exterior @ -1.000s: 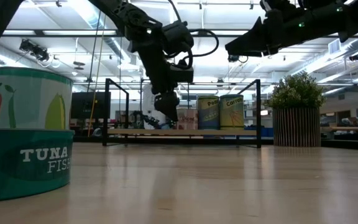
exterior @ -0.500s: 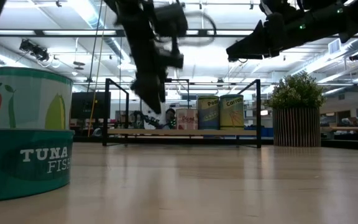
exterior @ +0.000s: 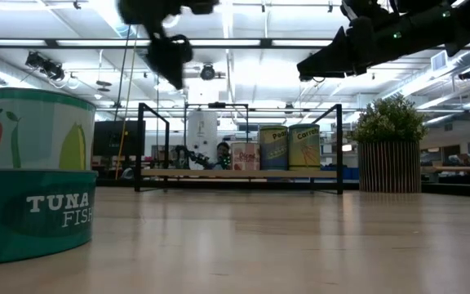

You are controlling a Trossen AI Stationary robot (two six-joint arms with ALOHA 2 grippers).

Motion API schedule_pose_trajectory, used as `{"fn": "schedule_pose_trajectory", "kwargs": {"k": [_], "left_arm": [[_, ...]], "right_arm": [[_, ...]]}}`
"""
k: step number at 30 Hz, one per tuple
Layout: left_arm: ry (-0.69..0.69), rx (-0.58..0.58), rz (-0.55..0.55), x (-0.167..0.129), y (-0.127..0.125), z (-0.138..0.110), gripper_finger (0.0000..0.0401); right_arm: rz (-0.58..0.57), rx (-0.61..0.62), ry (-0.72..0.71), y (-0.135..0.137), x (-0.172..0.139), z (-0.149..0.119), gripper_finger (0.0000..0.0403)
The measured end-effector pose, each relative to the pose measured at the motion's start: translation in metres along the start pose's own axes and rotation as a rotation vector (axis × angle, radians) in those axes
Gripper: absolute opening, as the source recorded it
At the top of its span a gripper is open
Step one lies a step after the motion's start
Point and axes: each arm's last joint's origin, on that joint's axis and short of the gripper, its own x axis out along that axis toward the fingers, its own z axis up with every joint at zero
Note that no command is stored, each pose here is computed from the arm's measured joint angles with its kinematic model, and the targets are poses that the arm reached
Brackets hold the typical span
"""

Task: Pick and place cans onto a shelf
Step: Put the canned mixed vegetables on the shelf

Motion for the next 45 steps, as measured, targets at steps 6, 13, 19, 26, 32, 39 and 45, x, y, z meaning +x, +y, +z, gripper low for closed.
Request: {"fn": "schedule_pose_trajectory", "kwargs": {"k": [6, 13, 19, 26, 32, 39, 45], "left_arm": [[0.252, -0.075, 0.093, 0.007, -0.039, -0.038, 0.0396], [0.396, -0.197, 0.275, 0.004, -0.066, -0.071, 0.0396], [0.332, -0.138, 0.343, 0.019, -0.093, -0.082, 0.0396], [0.358, -0.010, 0.420, 0.050, -0.100, -0.088, 0.0396], [0.327, 0.030, 0.427, 0.072, -0.091, -0.076, 0.0396], [0.254, 0.064, 0.337, 0.078, -0.077, -0.055, 0.0376], [0.259, 0.046, 0.325, 0.078, -0.066, -0.048, 0.0328]], "right_arm": [[0.006, 0.008, -0.004, 0.000, 0.000, 0.000, 0.0348], [0.019, 0.014, -0.019, 0.000, 0.000, 0.002, 0.0348], [0.019, 0.014, -0.019, 0.000, 0.000, 0.002, 0.0348], [0.018, 0.015, -0.021, 0.000, 0.000, 0.002, 0.0348], [0.022, 0.016, -0.024, 0.000, 0.000, 0.002, 0.0348], [0.023, 0.016, -0.024, 0.000, 0.000, 0.002, 0.0348], [0.023, 0.016, -0.024, 0.000, 0.000, 0.002, 0.0348]]}}
